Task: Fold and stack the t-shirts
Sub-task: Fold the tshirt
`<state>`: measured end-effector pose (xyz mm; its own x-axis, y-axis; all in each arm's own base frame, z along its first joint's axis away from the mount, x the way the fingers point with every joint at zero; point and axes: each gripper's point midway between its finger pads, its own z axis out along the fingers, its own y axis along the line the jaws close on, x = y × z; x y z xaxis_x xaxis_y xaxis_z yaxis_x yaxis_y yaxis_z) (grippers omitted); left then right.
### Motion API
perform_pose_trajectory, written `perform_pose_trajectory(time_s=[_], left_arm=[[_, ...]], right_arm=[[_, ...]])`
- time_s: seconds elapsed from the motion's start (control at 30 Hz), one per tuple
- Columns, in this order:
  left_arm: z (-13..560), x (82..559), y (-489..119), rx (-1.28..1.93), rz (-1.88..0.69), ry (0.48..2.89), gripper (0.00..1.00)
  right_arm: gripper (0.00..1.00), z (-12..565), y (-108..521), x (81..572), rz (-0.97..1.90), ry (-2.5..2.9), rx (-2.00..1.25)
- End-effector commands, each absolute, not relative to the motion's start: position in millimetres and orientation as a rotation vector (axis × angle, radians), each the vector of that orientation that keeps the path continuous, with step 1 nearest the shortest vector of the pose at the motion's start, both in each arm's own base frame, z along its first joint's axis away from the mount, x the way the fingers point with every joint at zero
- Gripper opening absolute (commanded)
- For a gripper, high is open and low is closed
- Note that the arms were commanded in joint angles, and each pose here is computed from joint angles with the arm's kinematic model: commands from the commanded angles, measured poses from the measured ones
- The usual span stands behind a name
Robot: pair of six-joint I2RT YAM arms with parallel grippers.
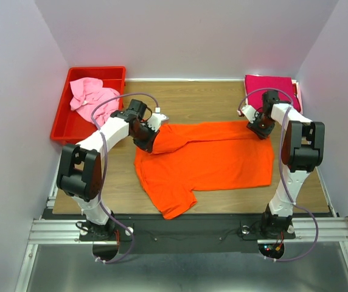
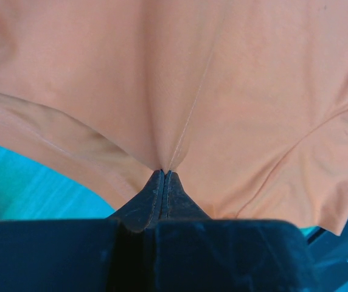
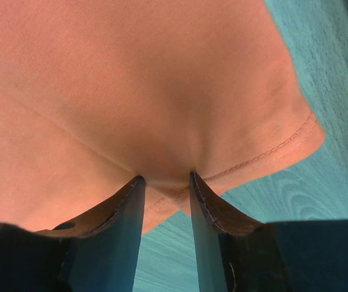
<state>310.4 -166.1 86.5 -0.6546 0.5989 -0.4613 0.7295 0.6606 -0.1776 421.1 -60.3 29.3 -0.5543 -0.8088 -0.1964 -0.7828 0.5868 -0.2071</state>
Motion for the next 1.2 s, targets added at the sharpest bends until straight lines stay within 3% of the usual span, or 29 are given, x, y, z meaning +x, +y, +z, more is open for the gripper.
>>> perform_pose_trajectory(time_s=[0.0,0.4,0.47,0.5,0.6,0.67,0.83,1.17], left_arm=[[88.6,282.8,-165.0,1.088,-0.558,2.550,0.00],[64.6,267.0,-176.4,1.133,-0.618,2.594,0.00],[65.7,268.9,-175.2,1.124,-0.612,2.593,0.09],[74.2,274.9,-175.7,1.130,-0.598,2.556,0.21],[106.9,304.3,-169.6,1.076,-0.571,2.459,0.35],[125.4,323.6,-161.7,1.045,-0.552,2.411,0.38],[160.1,390.8,-133.8,0.903,-0.429,2.316,0.40],[127.6,464.4,-122.6,0.790,-0.381,2.317,0.40]], right_arm=[[0.41,45.7,-69.8,437.7,-0.209,2.503,-1.299],[0.41,43.1,-73.2,434.8,-0.224,2.513,-1.319],[0.41,43.4,-74.1,433.8,-0.222,2.515,-1.313],[0.41,44.2,-74.0,433.8,-0.213,2.516,-1.301],[0.41,54.9,-72.7,437.7,-0.194,2.487,-1.274],[0.41,66.0,-72.9,438.7,-0.163,2.470,-1.244],[0.41,100.2,-57.4,450.6,-0.049,2.396,-1.147],[0.41,88.3,-47.6,480.5,0.057,2.432,-0.989]])
